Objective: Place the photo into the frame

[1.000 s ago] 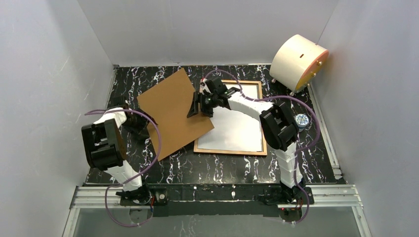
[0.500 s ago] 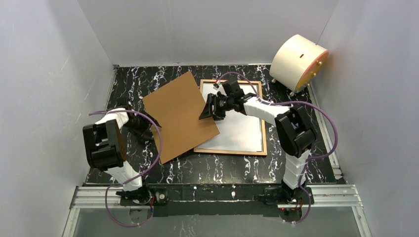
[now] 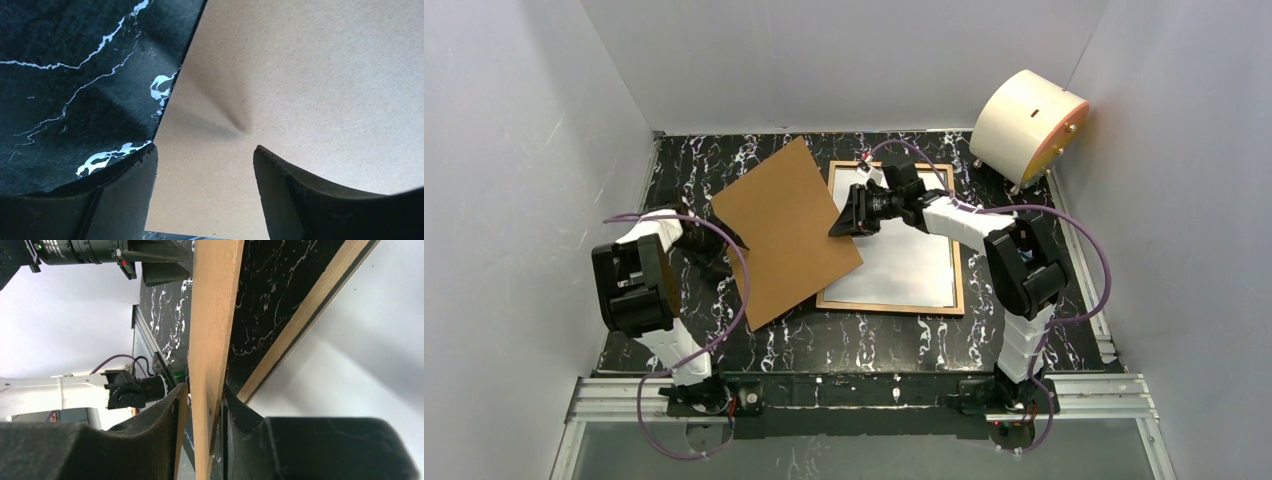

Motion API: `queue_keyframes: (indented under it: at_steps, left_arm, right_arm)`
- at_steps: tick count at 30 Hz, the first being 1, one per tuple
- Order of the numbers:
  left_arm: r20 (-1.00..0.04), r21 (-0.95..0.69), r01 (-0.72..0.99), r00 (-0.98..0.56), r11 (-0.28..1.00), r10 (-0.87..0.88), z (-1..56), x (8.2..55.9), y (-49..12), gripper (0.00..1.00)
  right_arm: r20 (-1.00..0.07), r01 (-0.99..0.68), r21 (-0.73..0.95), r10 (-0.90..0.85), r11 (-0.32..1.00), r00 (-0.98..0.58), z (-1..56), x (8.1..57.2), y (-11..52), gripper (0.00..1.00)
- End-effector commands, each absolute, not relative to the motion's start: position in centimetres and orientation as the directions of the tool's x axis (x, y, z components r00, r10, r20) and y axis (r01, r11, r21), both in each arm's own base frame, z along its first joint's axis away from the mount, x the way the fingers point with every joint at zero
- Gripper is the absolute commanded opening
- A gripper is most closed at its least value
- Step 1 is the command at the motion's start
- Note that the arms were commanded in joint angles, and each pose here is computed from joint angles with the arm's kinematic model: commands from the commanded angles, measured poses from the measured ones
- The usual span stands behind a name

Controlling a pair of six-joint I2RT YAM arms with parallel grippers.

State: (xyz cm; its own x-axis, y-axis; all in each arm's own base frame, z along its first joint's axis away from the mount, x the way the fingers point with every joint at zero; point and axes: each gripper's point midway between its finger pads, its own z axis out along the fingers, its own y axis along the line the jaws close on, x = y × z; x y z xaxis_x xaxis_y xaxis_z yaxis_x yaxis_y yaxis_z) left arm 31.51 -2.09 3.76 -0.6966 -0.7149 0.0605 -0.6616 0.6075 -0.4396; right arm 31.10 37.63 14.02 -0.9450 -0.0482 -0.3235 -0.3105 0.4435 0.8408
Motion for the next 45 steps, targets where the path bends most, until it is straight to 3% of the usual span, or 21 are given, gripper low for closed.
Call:
queue_keyframes:
  at_steps: [1,7,8,15,24,34,41,45]
  left_arm:
    - [0.053,-0.466,-0.631,-0.72,0.621,-0.692,5.2,32.2,-2.4,0.68]
    - [-0.022,-0.444,-0.605,-0.73,0.661,-0.683,7.4,33.8,-1.1,0.72]
    - [-0.042,-0.438,-0.596,-0.734,0.673,-0.678,8.0,34.3,-0.7,0.73]
    - [-0.187,-0.471,-0.505,-0.744,0.723,-0.642,14.3,38.8,-1.0,0.77]
    - [-0.314,-0.544,-0.31,-0.786,0.78,-0.532,21.1,43.6,-15.2,0.83]
    - [-0.404,-0.397,-0.29,-0.797,0.871,-0.45,22.5,43.0,-18.2,0.98]
    - [-0.406,-0.294,-0.3,-0.82,0.908,-0.403,21.7,42.2,-17.9,0.98]
    - [-0.405,-0.255,-0.296,-0.832,0.921,-0.379,21.9,41.5,-17.6,0.86]
  right_arm:
    - [-0.439,-0.426,0.832,-0.049,0.354,-0.897,18.9,30.7,37.9,0.34]
    - [-0.486,-0.453,0.791,-0.029,0.411,-0.874,19.5,31.7,37.5,0.03]
    - [-0.483,-0.449,0.785,-0.031,0.426,-0.875,19.5,31.7,37.3,0.01]
    - [-0.535,-0.476,0.723,-0.03,0.5,-0.844,20.6,31.9,36.0,0.01]
    - [-0.644,-0.527,0.63,0.004,0.57,-0.765,23.6,32.5,36.0,0.01]
    - [-0.679,-0.532,0.564,-0.012,0.632,-0.734,25.4,32.2,37.8,0.01]
    - [-0.695,-0.541,0.501,-0.058,0.676,-0.717,25.4,31.2,39.2,0.01]
    - [-0.683,-0.531,0.494,-0.07,0.689,-0.727,25.4,31.1,39.9,0.01]
